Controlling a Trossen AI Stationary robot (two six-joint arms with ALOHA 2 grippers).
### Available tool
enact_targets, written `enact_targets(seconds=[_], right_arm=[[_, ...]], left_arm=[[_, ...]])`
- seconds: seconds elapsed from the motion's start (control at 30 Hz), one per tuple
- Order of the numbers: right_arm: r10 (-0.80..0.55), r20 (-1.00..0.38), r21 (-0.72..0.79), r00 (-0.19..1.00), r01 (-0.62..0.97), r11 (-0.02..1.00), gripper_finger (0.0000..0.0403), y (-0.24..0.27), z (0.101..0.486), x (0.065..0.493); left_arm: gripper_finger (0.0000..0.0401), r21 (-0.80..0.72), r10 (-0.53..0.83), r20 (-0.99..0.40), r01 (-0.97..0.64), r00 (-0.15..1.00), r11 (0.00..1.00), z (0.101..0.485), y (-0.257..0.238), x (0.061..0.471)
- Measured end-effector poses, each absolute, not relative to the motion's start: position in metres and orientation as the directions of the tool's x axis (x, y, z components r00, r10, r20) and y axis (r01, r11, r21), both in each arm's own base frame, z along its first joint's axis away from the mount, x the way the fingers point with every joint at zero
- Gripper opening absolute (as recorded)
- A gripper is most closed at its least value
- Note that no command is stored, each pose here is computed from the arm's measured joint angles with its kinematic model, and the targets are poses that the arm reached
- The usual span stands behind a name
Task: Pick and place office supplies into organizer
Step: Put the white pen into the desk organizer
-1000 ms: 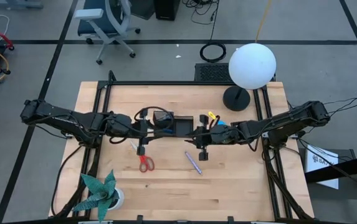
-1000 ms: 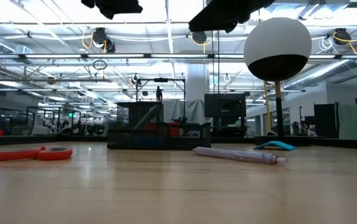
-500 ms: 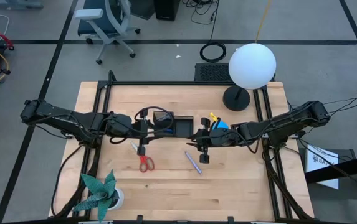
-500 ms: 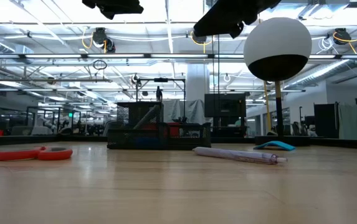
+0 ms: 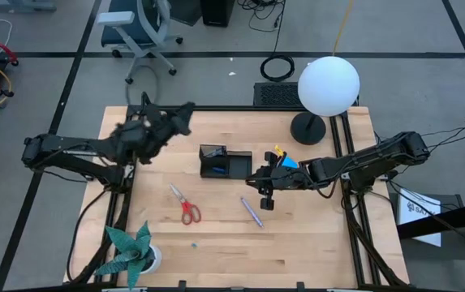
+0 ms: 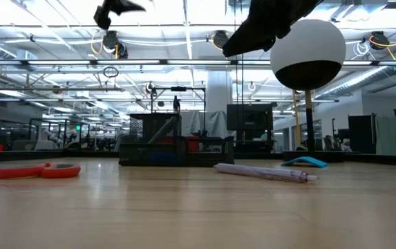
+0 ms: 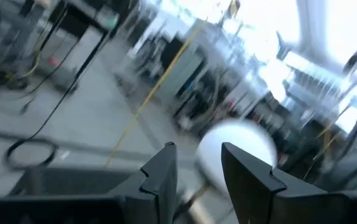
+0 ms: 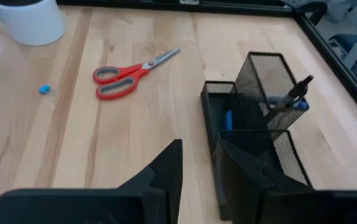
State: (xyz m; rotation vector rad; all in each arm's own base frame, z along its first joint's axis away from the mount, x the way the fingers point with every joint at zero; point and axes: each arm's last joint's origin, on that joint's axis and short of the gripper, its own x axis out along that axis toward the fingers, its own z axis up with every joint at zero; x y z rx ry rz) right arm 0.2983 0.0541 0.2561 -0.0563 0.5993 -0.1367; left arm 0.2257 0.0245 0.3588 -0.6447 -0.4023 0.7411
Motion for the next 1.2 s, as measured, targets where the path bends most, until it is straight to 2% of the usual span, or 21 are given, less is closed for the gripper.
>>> enact_targets(seconds=[0.3,0.43,0.77,0.93,1.2], right_arm=[[-0.158,-0.572,-0.095,0.805,0.127,0.987,0.0089,0.05,0.255,0.298],[-0.212,-0.561,-0.11,0.8,0.181,0.977,0.0089,0.048,0.255,0.298],[-0.187,-0.562,-0.136,0.806,0.133,0.982,0.0089,0.055,0.255,0.297],[-0.162,-0.572,-0.104,0.804,0.125,0.987,0.0089,0.065,0.253,0.297],[-0.178,-0.735,-0.059,0.654,0.2,0.978,0.0089,0.08,0.259,0.312]], left_arm=[[0.0132,-0.552,0.729,0.128,-0.562,0.672,0.616,0.361,0.028,0.225],[0.0132,-0.505,0.73,0.119,-0.592,0.674,0.628,0.359,0.028,0.226],[0.0131,-0.49,0.728,0.122,-0.597,0.675,0.635,0.36,0.027,0.226],[0.0131,-0.492,0.728,0.122,-0.596,0.674,0.634,0.36,0.028,0.226],[0.0131,-0.49,0.728,0.121,-0.597,0.675,0.635,0.36,0.028,0.226]])
